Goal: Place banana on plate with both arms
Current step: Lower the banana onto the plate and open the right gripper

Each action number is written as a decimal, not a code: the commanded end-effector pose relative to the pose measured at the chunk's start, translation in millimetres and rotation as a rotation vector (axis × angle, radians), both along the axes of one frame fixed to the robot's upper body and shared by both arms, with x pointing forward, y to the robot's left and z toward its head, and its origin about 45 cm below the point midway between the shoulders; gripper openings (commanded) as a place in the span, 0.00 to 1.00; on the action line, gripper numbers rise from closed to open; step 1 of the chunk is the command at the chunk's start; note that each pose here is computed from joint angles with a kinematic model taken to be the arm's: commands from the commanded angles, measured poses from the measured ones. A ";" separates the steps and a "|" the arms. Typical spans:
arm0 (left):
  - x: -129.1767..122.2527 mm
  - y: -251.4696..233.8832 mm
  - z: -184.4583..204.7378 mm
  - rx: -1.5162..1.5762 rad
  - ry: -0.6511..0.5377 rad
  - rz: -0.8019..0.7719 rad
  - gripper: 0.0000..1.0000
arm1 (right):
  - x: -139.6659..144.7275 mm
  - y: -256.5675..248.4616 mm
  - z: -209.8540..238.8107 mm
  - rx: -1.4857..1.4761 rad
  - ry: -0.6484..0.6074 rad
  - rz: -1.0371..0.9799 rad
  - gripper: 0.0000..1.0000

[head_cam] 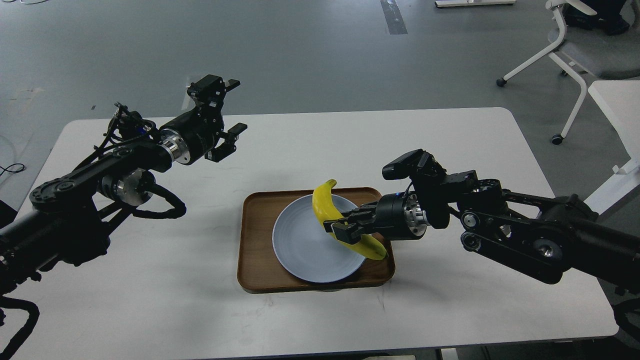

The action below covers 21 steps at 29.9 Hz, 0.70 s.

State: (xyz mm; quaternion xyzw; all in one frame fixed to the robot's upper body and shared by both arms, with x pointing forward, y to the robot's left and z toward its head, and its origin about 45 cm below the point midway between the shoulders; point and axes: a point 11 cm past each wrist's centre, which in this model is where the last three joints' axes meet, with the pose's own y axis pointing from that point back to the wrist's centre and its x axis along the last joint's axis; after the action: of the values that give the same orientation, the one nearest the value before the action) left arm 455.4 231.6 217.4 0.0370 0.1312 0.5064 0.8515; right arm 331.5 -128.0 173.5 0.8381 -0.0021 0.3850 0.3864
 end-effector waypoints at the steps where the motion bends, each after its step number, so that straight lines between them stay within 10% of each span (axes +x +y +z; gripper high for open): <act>1: 0.3 3.4 0.8 0.004 -0.002 0.005 0.98 | -0.2 1.4 -2.5 0.001 0.004 -0.004 0.21; 5: -0.5 7.7 -0.4 0.007 0.001 0.011 0.98 | -0.3 5.6 -5.7 0.005 0.012 -0.008 0.44; 9: -1.1 13.5 0.1 0.013 0.000 0.016 0.98 | 0.5 8.3 -8.7 0.022 0.003 -0.029 0.94; 21: -2.5 14.5 5.2 0.010 -0.012 0.011 0.98 | 41.7 -0.9 26.7 0.208 -0.078 -0.227 1.00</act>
State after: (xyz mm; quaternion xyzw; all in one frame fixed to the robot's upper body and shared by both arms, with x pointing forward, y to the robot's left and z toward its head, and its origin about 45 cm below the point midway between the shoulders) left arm 452.9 246.7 222.1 0.0390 0.1234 0.5122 0.8491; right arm 349.9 -121.8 178.9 0.8436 -0.0760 0.3836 0.3681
